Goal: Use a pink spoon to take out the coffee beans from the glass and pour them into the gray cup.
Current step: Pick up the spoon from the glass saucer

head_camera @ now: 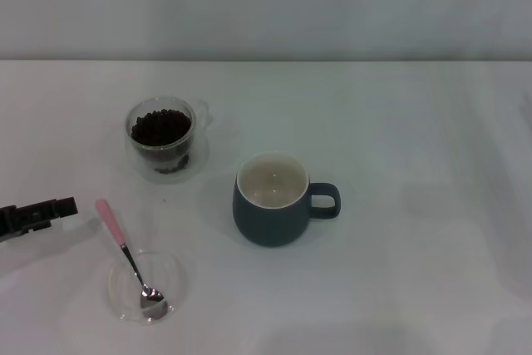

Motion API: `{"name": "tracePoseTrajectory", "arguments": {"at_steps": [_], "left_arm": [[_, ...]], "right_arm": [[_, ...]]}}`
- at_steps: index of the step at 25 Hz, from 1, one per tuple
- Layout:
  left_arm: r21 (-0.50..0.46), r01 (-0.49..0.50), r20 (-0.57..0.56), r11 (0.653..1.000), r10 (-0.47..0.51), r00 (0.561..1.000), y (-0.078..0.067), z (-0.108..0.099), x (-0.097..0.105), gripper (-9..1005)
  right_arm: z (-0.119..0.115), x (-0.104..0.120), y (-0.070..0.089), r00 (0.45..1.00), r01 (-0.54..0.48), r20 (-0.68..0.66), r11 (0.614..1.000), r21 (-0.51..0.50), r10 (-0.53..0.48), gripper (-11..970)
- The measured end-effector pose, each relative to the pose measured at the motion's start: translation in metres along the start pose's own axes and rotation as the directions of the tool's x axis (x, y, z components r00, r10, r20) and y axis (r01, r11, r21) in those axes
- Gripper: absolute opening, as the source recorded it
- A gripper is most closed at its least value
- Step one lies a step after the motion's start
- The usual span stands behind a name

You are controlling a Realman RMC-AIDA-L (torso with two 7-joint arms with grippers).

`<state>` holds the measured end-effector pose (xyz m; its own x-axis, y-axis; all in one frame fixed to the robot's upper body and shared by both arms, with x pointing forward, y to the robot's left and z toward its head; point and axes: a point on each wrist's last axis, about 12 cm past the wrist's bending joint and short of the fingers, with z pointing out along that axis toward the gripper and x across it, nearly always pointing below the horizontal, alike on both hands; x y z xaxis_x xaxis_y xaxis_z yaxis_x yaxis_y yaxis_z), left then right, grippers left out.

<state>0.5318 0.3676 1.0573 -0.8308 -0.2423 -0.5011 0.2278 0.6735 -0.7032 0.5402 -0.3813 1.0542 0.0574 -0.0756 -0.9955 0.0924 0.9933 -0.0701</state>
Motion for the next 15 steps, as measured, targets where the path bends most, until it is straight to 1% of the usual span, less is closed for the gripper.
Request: {"name": "tracePoseTrajectory", "arguments": {"at_steps": [5, 15], "left_arm": [[0.001, 0.004, 0.0, 1.0, -0.004, 1.0, -0.0005, 0.0026, 0.0015, 848], [0.012, -0.009, -0.009, 1.0, 0.009, 1.0, -0.003, 0.008, 0.0056, 847]], "right_arm": [[0.0055, -0.0029, 0.0046, 1.0, -0.002, 0.01, 1.0, -0.012, 0.003, 838], [0.0111, -0.0053, 0.0077, 1.0, -0.005, 0.012, 1.0, -0.017, 0.005, 838]]}}
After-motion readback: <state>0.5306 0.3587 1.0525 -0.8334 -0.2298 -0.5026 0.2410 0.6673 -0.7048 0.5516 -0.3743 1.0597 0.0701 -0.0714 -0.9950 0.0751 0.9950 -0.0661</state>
